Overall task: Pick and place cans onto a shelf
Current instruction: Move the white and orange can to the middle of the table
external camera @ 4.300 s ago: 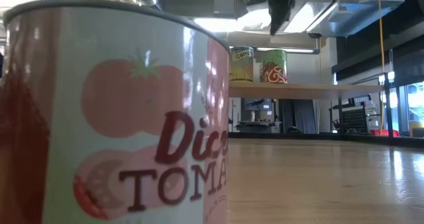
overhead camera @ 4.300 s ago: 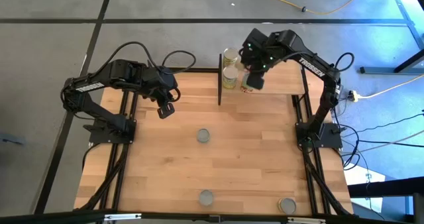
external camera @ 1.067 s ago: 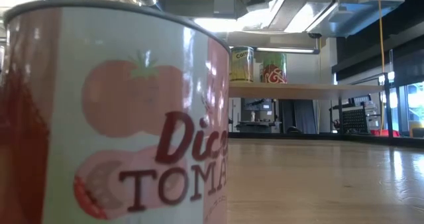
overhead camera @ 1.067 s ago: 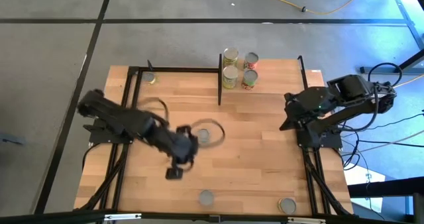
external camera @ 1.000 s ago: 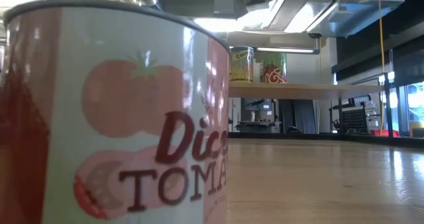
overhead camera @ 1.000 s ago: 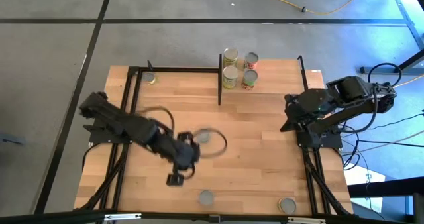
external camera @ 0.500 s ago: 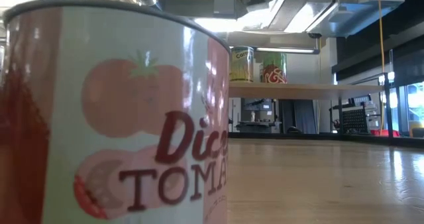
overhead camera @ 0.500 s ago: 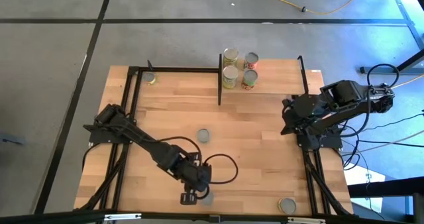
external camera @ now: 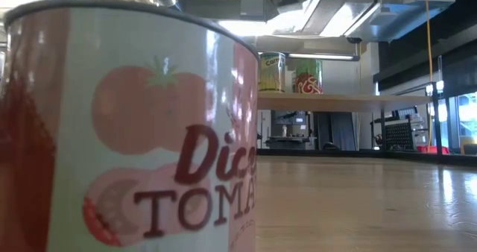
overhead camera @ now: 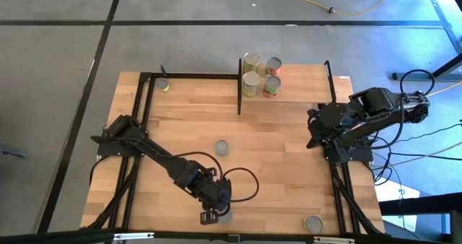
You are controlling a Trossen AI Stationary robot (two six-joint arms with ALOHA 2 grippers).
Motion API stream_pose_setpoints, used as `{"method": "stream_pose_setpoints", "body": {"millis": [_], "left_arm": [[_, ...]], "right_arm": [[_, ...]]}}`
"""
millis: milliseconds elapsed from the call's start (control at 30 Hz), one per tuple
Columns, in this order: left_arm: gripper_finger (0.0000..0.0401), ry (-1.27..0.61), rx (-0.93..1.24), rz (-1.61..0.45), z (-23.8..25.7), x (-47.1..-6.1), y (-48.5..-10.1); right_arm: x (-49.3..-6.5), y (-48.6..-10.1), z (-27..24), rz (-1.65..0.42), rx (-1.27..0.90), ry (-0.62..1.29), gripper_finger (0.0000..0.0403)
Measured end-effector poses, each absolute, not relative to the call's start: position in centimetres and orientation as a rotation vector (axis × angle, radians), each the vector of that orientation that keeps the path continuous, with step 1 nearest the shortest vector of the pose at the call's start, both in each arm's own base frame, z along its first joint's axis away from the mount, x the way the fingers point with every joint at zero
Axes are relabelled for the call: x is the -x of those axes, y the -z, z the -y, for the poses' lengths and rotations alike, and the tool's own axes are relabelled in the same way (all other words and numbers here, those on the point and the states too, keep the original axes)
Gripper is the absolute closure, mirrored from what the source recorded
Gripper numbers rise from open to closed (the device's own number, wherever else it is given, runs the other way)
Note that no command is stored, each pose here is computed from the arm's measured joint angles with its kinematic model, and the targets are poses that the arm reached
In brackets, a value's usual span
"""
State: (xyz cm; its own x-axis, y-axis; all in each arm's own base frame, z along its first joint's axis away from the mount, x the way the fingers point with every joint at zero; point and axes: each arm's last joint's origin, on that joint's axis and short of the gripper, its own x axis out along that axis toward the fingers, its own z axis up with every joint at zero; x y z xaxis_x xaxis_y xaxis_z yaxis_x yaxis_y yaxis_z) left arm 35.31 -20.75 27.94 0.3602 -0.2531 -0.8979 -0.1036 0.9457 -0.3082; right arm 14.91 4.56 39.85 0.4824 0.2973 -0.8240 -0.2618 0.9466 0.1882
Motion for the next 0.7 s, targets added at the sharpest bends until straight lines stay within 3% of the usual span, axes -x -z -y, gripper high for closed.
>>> {"method": "stream_pose_setpoints", "body": {"millis": [700], "left_arm": [[0.0342, 0.01, 0.354, -1.149, 22.1, -37.7, -24.1]], "right_arm": [[-15.1, -40.0, -4.6, -0.989, -0.038, -0.344, 0.0402]]}}
